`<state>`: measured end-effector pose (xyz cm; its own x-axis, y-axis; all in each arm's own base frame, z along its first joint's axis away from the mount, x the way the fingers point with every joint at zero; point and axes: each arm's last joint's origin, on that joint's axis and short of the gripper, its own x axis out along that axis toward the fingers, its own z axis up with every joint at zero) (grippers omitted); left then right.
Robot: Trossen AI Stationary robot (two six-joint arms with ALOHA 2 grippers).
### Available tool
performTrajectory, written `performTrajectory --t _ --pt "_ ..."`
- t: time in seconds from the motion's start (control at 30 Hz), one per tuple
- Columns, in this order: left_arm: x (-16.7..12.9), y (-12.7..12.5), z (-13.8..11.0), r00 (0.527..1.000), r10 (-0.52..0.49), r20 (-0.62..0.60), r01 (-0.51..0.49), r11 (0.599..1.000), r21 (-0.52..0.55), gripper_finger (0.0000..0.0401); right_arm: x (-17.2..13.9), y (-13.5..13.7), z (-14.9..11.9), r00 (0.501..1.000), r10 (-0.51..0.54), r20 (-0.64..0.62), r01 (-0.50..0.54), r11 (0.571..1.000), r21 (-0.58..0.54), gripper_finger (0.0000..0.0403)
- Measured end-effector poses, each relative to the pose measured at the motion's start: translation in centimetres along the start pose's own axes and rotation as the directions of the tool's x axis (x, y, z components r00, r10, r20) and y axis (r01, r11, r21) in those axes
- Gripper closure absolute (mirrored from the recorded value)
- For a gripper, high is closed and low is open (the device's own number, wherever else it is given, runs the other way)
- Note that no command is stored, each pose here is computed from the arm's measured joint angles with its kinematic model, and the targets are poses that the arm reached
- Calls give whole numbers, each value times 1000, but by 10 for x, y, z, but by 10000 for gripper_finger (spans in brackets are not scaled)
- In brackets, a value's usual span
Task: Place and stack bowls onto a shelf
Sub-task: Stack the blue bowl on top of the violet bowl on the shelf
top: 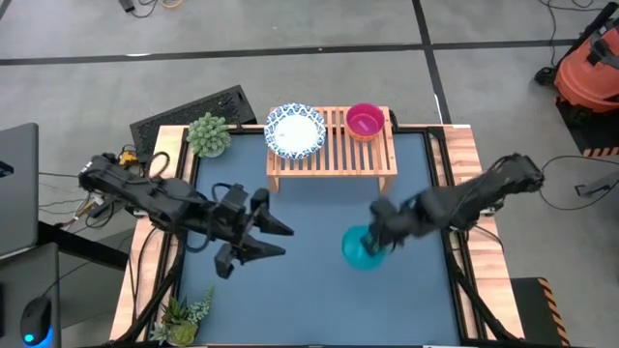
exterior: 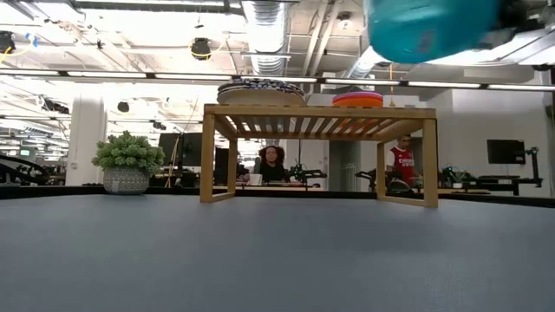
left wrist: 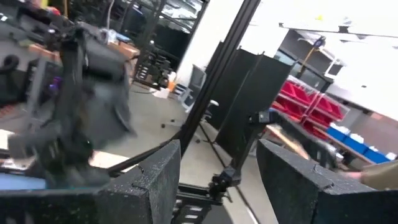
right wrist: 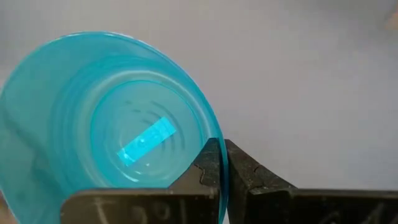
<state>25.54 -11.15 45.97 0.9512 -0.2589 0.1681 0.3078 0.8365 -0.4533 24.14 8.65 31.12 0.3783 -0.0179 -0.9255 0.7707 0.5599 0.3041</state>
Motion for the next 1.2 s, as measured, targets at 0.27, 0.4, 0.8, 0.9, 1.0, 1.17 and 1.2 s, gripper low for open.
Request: performTrajectory --t 0.27,0.4,0.8,0.9,1.0,1.17,1.2 --pt "-26 1 11 996 64 -59 -61 997 44 205 -74 -53 90 967 -139 214 112 984 136 380" --pt "-34 3 13 991 113 -76 -107 991 75 205 -98 -76 132 937 -172 303 115 973 198 380" --pt "-51 23 33 969 247 -4 -246 965 87 205 -99 -147 239 924 -251 287 214 965 154 380" --pt "-54 32 41 958 284 29 -286 954 93 205 -92 -165 260 932 -249 264 218 966 142 380" --pt "-57 41 48 943 327 60 -332 937 108 205 -82 -181 276 941 -250 228 224 965 133 380" --pt "-60 53 55 923 376 85 -384 917 111 205 -64 -195 289 960 -227 164 212 972 105 380" --pt "-60 55 55 919 384 85 -392 913 112 205 -61 -196 290 961 -229 156 215 972 96 380"
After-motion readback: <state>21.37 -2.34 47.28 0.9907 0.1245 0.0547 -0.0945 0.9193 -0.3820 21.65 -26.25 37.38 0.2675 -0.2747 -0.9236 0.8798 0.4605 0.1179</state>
